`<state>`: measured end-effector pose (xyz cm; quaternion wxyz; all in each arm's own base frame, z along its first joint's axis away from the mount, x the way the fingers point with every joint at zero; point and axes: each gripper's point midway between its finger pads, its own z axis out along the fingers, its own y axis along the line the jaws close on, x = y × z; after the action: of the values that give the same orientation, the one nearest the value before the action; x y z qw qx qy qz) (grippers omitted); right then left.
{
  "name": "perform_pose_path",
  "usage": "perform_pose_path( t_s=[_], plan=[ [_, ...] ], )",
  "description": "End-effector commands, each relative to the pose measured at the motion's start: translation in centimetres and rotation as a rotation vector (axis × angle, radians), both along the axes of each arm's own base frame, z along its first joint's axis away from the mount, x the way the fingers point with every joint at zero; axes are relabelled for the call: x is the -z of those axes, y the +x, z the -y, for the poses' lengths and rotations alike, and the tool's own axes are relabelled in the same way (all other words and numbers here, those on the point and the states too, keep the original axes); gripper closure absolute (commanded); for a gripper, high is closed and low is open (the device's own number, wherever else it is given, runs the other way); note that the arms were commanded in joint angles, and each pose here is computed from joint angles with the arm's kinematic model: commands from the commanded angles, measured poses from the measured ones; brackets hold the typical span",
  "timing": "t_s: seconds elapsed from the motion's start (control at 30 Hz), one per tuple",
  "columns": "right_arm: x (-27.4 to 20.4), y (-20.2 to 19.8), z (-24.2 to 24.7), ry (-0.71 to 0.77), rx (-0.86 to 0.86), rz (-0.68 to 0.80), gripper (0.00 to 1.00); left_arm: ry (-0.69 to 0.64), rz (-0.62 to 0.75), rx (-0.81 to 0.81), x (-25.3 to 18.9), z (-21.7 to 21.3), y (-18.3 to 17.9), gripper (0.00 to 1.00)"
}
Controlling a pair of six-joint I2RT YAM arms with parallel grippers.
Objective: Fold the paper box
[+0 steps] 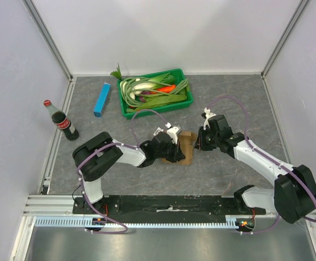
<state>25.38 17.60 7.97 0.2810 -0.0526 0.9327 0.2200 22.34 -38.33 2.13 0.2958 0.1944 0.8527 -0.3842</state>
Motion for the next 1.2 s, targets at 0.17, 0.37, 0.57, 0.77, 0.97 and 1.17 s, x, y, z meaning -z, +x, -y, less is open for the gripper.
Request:
perform_pose_path(
  t_s=[0.17, 0.37, 0.57, 0.77, 0.97, 1.17],
  plan=[
    [-1.9, 1.0, -0.8, 0.094, 0.13, 0.007, 0.88, 0.07, -0.016, -0.041, 2.2, 0.3, 0.5, 0.92],
    [-2.9, 2.2, 0.6, -0.028, 0.072, 0.101, 0.65, 0.082, 0.002, -0.039, 2.1, -0.2, 0.5, 0.91],
    [-4.1, 5.0, 0.8, -0.17, -0.089, 0.218, 0.56, 0.028, 0.036, 0.009, -0.2, -0.2, -0.3, 0.82],
    [-3.2, 6.2, -0.6, -0.205, -0.256, 0.272, 0.55, -0.041, 0.117, -0.007, -5.1, -0.3, 0.3, 0.7],
    [-2.4, 5.6, -0.3, -0.213, -0.256, 0.234, 0.58, 0.018, 0.094, -0.067, -3.7, -1.2, 1.9, 0.73],
    [-2.0, 4.5, -0.6, -0.163, -0.236, 0.206, 0.73, 0.131, 0.067, -0.134, 0.8, -2.4, 3.1, 0.86]
  ],
)
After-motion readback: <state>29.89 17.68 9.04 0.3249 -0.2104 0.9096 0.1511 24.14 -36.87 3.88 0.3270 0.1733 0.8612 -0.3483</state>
